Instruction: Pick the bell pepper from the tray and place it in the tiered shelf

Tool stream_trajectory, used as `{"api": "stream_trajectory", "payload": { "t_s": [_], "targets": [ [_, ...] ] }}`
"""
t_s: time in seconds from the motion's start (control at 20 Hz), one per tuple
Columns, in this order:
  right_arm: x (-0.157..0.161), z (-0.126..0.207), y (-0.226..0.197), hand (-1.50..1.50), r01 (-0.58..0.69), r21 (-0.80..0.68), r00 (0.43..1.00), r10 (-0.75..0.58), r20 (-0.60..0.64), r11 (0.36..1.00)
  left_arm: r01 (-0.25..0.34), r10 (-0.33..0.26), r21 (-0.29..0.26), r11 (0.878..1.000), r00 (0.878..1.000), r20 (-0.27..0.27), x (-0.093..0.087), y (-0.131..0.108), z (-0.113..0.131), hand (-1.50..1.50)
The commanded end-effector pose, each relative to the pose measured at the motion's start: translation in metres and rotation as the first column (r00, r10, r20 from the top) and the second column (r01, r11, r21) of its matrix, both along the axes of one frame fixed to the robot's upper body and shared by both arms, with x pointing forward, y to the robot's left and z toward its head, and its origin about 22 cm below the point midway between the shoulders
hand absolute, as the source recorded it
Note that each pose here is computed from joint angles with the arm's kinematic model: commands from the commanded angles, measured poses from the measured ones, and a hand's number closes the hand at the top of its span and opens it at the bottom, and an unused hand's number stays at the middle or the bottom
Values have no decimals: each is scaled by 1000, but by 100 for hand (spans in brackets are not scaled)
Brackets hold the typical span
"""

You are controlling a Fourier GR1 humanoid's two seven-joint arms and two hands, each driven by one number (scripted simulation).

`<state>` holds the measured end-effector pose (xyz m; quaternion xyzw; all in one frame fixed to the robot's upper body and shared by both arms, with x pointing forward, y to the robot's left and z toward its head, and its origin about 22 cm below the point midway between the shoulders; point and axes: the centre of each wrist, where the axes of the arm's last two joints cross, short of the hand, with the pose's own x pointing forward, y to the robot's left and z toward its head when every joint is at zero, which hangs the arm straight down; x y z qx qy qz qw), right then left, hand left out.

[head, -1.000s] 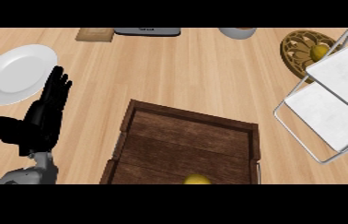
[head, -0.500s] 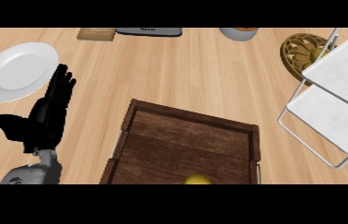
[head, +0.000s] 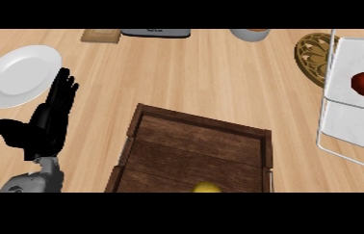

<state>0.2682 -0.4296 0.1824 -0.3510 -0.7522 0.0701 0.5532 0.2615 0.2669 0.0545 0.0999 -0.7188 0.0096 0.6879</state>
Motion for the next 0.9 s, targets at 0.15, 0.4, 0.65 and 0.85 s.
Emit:
{"api": "stream_trajectory", "payload": {
  "t_s": [0.15,0.4,0.65,0.85],
  "targets": [
    [-6,-4,-47,-150,103,219,995,-98,-34,970,-28,28,4,1000,1000,-12,3,-3,-4,0],
    [-42,27,-97,-150,235,274,972,-225,-67,933,-46,46,6,999,999,9,-3,8,-3,0],
    [-100,36,-154,-150,276,307,961,-260,-94,911,-34,34,7,999,999,16,-10,11,8,0],
    [-142,18,-190,-150,272,311,962,-247,-118,911,-31,30,14,999,999,14,-26,5,6,0]
  ]
}}
